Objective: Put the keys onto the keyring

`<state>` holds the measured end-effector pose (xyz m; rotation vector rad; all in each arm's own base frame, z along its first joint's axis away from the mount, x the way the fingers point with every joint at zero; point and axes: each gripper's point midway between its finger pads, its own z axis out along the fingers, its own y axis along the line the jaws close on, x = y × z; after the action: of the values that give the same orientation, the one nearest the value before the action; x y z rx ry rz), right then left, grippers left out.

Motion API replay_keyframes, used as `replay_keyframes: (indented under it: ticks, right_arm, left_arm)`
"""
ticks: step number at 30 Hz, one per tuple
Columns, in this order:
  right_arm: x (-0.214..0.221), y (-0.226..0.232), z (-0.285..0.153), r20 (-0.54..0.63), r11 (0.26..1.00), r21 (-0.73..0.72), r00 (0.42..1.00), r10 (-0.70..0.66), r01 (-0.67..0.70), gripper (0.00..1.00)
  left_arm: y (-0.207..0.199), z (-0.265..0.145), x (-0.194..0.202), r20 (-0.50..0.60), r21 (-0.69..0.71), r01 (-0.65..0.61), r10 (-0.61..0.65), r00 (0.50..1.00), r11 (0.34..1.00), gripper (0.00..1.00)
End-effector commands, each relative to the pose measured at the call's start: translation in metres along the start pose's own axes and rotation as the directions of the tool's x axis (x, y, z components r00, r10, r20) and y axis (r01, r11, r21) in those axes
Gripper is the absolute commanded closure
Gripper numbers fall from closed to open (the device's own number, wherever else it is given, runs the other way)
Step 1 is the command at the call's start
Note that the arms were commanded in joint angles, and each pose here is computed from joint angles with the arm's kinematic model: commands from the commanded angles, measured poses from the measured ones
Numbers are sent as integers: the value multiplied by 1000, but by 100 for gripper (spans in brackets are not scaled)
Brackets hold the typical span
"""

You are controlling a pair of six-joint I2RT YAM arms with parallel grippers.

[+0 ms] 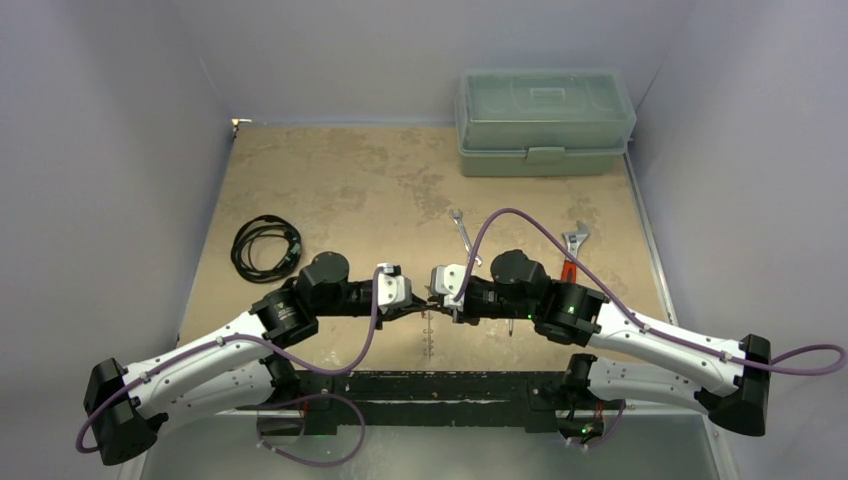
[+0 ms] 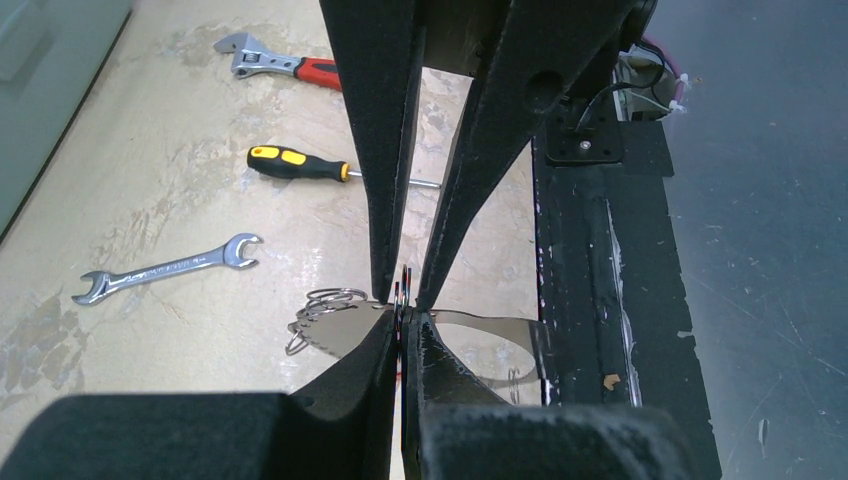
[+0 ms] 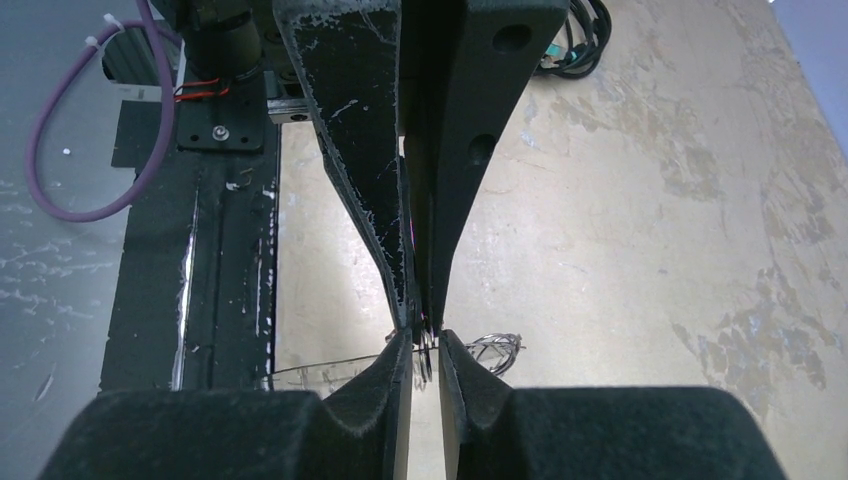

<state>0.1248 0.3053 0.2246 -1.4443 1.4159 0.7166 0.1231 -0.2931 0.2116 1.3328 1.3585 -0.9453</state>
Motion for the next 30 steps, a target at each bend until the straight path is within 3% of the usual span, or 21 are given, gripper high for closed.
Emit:
replay_keyframes:
  ticks: [1,5,9,15,18,21,24,30]
  right_arm:
    - [-24,-9,-2,57,999,24,998,-23,22,82]
    - [-22,-8,-1,52,999,22,998,-24,23,85]
    - [-19,-8,1,43,1000,18,999,-25,24,99]
    - [-22,-8,0,56,999,19,998,-39,38,100]
    - [-33,-10,-4,103,998,31,993,-51,48,100]
    - [-51,-11,-11,186,998,49,981,-54,46,100]
    - [-71,-10,-21,292,998,60,955,-53,38,100]
    - [-100,-7,-41,472,997,74,881,-40,6,100]
  left_arm:
    - [-1,-2,-37,104,20,-43,41,994,999,100]
    - [-1,-2,-37,107,24,-43,40,993,999,100]
    - [-2,-1,-37,108,29,-43,40,993,999,100]
    - [-2,-3,-43,129,25,-38,35,991,999,100]
    - [-3,-6,-45,138,22,-51,48,989,998,67]
    - [-1,-10,-49,150,0,-62,61,987,998,46]
    - [2,-15,-57,183,-25,-76,79,980,997,42]
    - [6,-27,-73,268,-61,-86,99,958,994,48]
